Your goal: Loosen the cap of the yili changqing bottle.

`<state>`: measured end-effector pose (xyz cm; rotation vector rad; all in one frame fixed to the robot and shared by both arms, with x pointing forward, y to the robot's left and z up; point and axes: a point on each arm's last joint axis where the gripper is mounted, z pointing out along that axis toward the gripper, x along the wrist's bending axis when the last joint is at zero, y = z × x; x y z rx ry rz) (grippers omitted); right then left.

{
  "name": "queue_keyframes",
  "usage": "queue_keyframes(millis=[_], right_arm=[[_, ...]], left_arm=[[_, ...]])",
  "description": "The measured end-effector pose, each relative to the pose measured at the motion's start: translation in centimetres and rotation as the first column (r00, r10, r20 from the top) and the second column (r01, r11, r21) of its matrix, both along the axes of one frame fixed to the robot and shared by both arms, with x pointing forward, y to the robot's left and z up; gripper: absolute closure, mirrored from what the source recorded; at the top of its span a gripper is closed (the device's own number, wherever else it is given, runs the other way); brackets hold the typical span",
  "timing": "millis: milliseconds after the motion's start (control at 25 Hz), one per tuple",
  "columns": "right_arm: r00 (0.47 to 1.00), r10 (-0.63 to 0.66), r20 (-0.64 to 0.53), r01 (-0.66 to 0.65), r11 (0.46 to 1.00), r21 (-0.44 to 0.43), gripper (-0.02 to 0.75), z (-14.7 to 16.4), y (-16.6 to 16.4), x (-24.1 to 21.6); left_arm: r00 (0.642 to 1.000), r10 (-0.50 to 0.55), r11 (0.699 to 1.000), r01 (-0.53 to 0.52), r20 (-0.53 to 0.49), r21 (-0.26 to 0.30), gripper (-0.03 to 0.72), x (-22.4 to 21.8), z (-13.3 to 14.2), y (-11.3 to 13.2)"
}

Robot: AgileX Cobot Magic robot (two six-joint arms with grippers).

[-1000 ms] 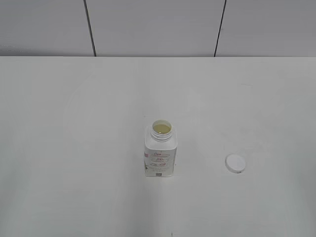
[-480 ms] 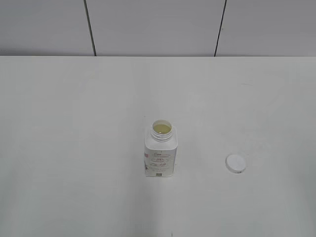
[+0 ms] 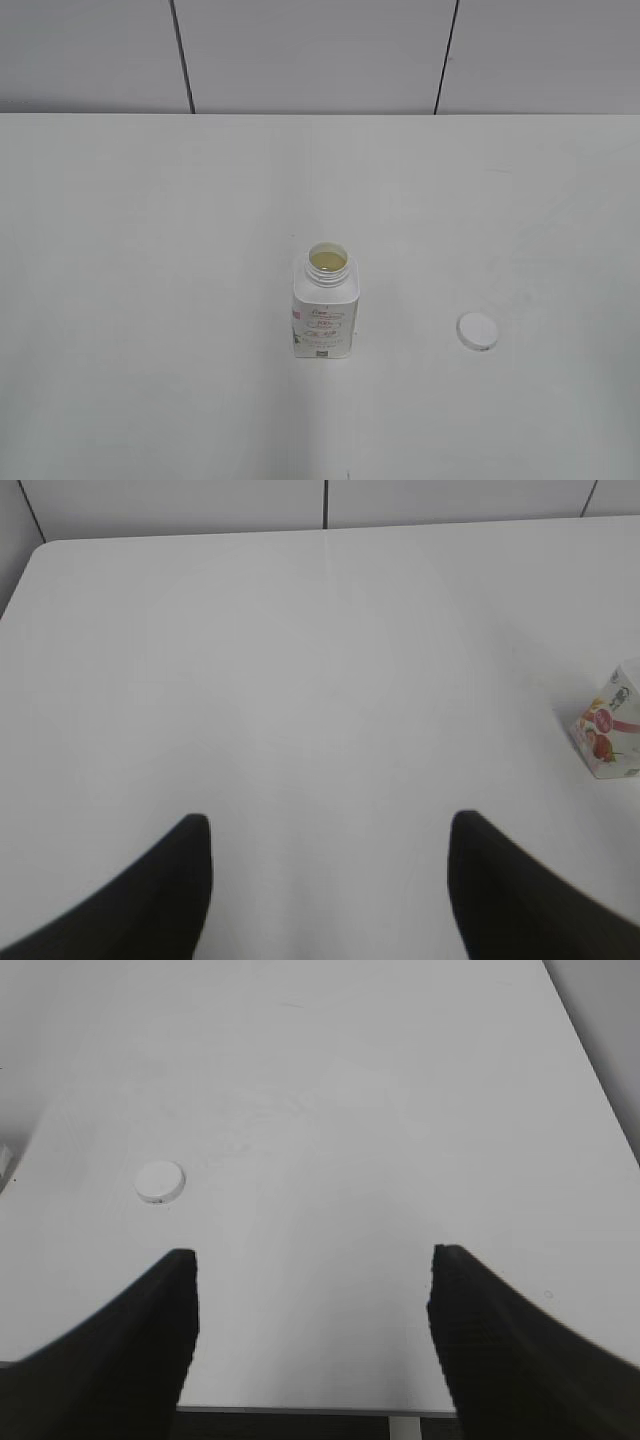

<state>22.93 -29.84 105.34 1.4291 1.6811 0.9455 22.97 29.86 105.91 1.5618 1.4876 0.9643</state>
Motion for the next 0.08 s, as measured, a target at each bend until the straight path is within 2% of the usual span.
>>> queue_keyframes(millis=[80], right_arm=[[1.000,0.000,0.000,0.000,1.000,0.000,0.171,0.00,0.00,0.00]], left_arm=[[1.000,0.000,1.000,0.000,0.000,0.000,0.228,0.00,0.00,0.00]])
